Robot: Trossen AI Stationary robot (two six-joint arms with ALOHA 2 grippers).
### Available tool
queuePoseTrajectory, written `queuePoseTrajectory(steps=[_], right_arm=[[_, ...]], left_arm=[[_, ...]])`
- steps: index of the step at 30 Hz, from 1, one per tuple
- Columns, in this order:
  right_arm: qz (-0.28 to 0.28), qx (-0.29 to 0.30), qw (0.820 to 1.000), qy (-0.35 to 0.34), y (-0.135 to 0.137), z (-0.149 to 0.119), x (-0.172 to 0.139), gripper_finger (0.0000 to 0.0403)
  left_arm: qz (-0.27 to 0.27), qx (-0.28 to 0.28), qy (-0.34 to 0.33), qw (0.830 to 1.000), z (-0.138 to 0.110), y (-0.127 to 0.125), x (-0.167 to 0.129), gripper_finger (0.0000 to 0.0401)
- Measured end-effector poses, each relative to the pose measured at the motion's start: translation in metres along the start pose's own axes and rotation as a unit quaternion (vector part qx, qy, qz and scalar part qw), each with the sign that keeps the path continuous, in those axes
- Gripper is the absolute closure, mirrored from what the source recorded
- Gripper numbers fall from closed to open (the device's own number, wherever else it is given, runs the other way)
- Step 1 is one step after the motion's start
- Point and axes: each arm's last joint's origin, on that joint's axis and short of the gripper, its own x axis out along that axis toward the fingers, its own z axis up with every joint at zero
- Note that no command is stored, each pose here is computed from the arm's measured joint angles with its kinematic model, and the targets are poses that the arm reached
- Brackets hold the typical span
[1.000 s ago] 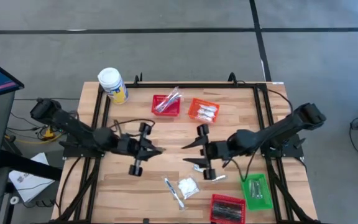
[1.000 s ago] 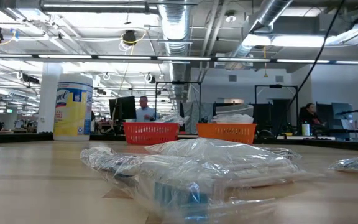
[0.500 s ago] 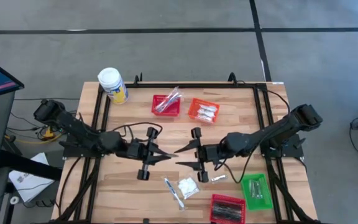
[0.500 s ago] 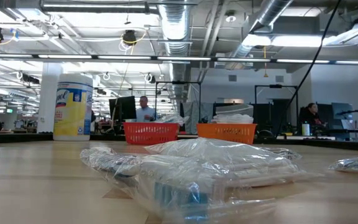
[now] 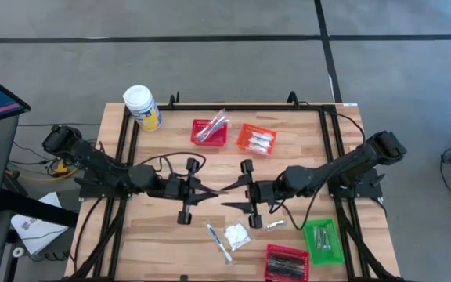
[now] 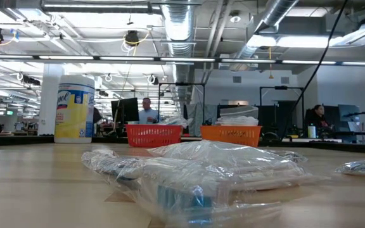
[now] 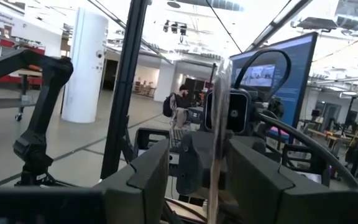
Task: Pick & Place Travel size toiletries
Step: Put the black comb into the bottom red bin
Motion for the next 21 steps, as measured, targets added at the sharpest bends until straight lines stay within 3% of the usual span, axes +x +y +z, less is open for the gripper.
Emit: queuePoseTrajectory(steps=[13, 21], right_arm=[[-0.02, 0.032, 0.999, 0.01, -0.014, -0.004, 0.002, 0.025], [-0.02, 0.032, 0.999, 0.01, -0.014, -0.004, 0.002, 0.0286]], left_arm=[[0.022, 0.011, 0.01, 1.0, -0.001, 0.001, 0.0, 0.0396], [0.045, 0.018, 0.018, 0.999, -0.002, 0.002, 0.0, 0.0396]])
